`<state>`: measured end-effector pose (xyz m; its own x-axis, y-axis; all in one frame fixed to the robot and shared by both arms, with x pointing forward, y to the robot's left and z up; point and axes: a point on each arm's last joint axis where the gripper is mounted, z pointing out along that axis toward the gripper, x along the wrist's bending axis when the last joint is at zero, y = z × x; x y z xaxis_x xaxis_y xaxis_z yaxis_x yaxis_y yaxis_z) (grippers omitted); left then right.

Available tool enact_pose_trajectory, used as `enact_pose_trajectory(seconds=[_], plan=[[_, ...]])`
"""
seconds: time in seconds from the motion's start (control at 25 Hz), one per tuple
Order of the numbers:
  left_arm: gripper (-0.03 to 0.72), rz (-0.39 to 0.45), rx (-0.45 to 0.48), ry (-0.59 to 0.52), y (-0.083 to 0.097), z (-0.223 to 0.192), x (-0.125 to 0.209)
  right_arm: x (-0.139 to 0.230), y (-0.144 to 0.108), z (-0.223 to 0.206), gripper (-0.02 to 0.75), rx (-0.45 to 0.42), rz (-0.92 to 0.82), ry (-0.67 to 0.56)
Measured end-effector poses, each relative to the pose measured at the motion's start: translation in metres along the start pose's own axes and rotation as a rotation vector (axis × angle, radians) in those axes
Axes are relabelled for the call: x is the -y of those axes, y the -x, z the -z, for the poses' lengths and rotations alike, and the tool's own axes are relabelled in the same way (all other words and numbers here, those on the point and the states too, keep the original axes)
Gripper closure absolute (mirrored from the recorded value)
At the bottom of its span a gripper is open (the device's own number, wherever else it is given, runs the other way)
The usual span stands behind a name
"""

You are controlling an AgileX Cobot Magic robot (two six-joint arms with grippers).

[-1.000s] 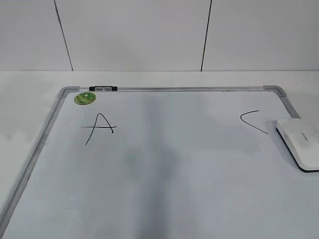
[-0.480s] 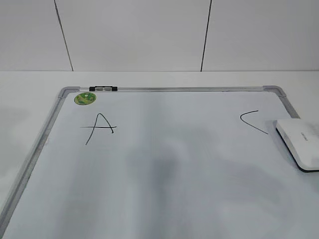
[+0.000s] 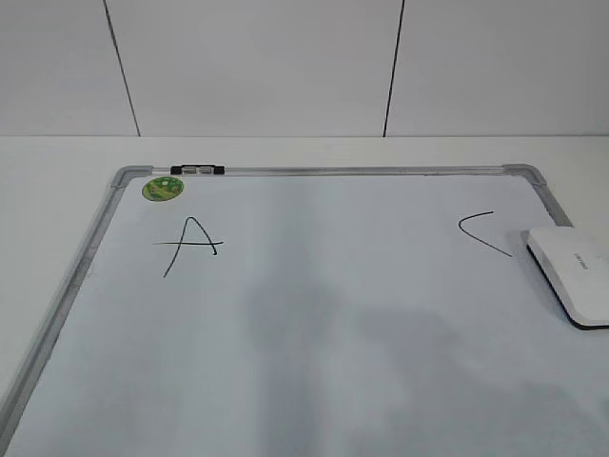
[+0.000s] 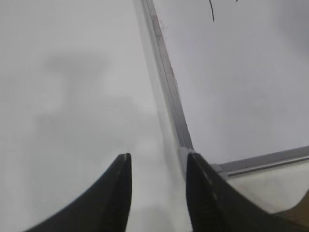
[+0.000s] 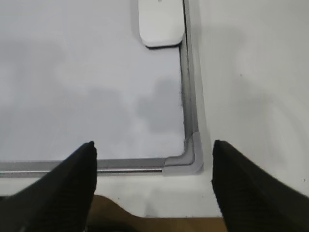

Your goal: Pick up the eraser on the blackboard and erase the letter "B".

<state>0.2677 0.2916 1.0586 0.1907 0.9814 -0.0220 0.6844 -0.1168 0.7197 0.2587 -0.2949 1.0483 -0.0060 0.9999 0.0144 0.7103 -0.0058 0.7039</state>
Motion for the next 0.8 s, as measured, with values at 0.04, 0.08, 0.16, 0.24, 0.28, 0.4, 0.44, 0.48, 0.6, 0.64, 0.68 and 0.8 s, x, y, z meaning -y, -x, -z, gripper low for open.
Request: enact_pose_trajectory(seconds=[0.04,0.08,0.16,0.24,0.28,0.4,0.44,0.48,0.6,0.64,0.68,0.8], plan=[[0.4,-0.003,-0.004,0.028,0.0,0.002,0.005,0.002,0.0,0.004,0.166,0.001,0.002,0.033],[0.404,-0.006,-0.006,0.07,0.0,0.007,0.009,0.006,-0.001,0.008,0.166,0.003,0.006,0.076],[0.41,-0.011,-0.011,0.152,0.001,0.015,0.015,0.013,-0.001,0.016,0.166,0.008,0.018,0.15],[0.411,-0.016,-0.015,0.205,0.002,0.021,0.021,0.021,-0.001,0.023,0.166,0.015,0.033,0.221],[0.411,-0.017,-0.016,0.229,0.002,0.023,0.025,0.023,-0.001,0.025,0.166,0.022,0.041,0.237],[0.411,-0.019,-0.018,0.257,0.002,0.025,0.028,0.025,0.0,0.024,0.166,0.03,0.062,0.237],[0.412,-0.02,-0.02,0.258,0.002,0.026,0.029,0.025,-0.001,0.022,0.166,0.024,0.064,0.235],[0.412,-0.02,-0.02,0.26,0.002,0.026,0.028,0.025,-0.001,0.021,0.166,0.022,0.068,0.233],[0.419,-0.02,-0.02,0.259,0.002,0.025,0.029,0.026,-0.002,0.019,0.166,0.012,0.071,0.23],[0.422,-0.02,-0.02,0.259,0.002,0.025,0.029,0.026,-0.002,0.019,0.166,0.01,0.07,0.229],[0.426,-0.02,-0.02,0.259,0.002,0.025,0.029,0.026,-0.002,0.018,0.166,0.008,0.07,0.228],[0.436,-0.02,-0.02,0.259,0.002,0.025,0.029,0.026,-0.002,0.018,0.166,0.009,0.072,0.23]])
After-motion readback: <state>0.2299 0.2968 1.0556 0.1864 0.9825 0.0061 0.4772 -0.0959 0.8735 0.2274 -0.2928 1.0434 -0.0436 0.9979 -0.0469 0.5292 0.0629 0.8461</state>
